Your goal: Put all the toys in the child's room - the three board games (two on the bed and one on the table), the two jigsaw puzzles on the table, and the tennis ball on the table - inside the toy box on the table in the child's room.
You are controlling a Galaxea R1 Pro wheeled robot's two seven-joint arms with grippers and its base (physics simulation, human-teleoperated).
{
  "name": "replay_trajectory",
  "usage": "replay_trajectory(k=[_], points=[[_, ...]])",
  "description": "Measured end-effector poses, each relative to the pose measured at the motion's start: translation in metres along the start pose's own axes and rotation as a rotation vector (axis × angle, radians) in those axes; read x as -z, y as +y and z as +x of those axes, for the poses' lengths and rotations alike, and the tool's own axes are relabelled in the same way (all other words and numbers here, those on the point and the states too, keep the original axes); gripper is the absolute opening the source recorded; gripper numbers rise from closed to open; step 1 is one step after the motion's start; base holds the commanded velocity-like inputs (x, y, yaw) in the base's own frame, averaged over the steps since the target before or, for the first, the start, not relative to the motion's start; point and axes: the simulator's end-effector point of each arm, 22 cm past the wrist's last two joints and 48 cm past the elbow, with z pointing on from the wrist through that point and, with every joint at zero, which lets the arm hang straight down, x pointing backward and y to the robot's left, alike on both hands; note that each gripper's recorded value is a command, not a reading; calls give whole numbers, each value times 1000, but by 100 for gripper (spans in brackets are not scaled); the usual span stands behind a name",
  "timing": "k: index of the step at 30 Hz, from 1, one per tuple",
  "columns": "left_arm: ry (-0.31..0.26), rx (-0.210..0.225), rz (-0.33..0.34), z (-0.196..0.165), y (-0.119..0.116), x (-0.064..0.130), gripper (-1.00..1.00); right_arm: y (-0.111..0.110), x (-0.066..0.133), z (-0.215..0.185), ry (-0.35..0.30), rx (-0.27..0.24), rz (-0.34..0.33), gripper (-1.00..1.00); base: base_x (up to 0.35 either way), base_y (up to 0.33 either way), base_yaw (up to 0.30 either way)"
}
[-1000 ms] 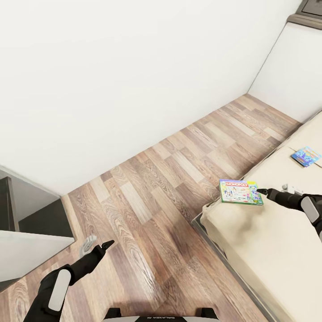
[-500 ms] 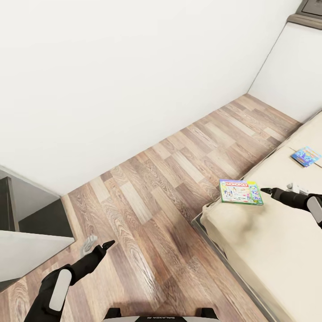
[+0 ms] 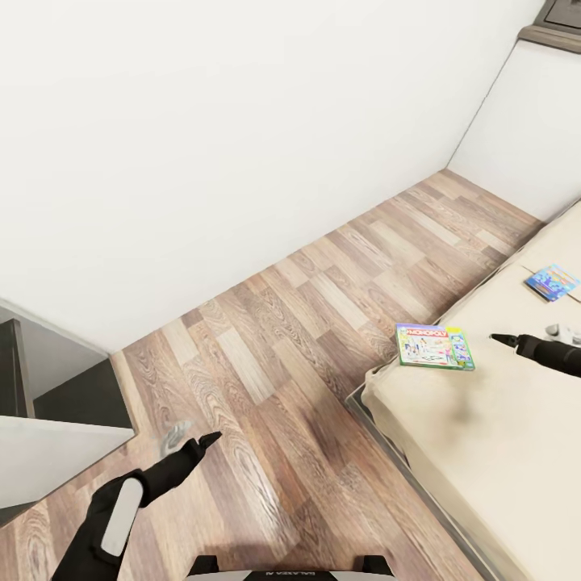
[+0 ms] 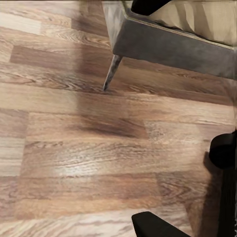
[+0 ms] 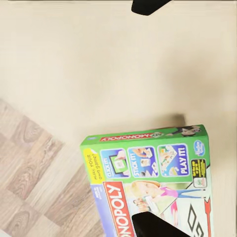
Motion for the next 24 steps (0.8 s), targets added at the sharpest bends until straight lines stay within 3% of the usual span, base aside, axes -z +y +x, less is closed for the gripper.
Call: replay_trajectory(k=[3,5,8,10,11,13,16,18,24], points=[[11,-19,14,1,-9,-4,100,0,4,-4,-11,12,-6,100,24,0,0],[28,-67,58,-1,-39,-14,100,2,11,-10,-34,28,-18,100,20,0,0],[37,-100,84,-4,-59,-21,100,4,14,-11,-44,36,-23,100,15,0,0],[54,-154,143,-7,-101,-33,100,6,20,-13,-59,53,-31,100,10,0,0],[54,-158,142,-7,-102,-33,100,7,20,-13,-59,53,-31,100,8,0,0],[76,-204,194,-3,-139,-42,100,10,25,-15,-72,73,-38,100,6,0,0],[87,-228,214,1,-155,-46,100,12,27,-16,-78,83,-41,100,5,0,0],[109,-259,249,9,-178,-51,100,16,30,-18,-87,99,-46,100,3,0,0],[141,-287,294,22,-205,-55,100,18,34,-17,-88,110,-50,100,2,0,0]])
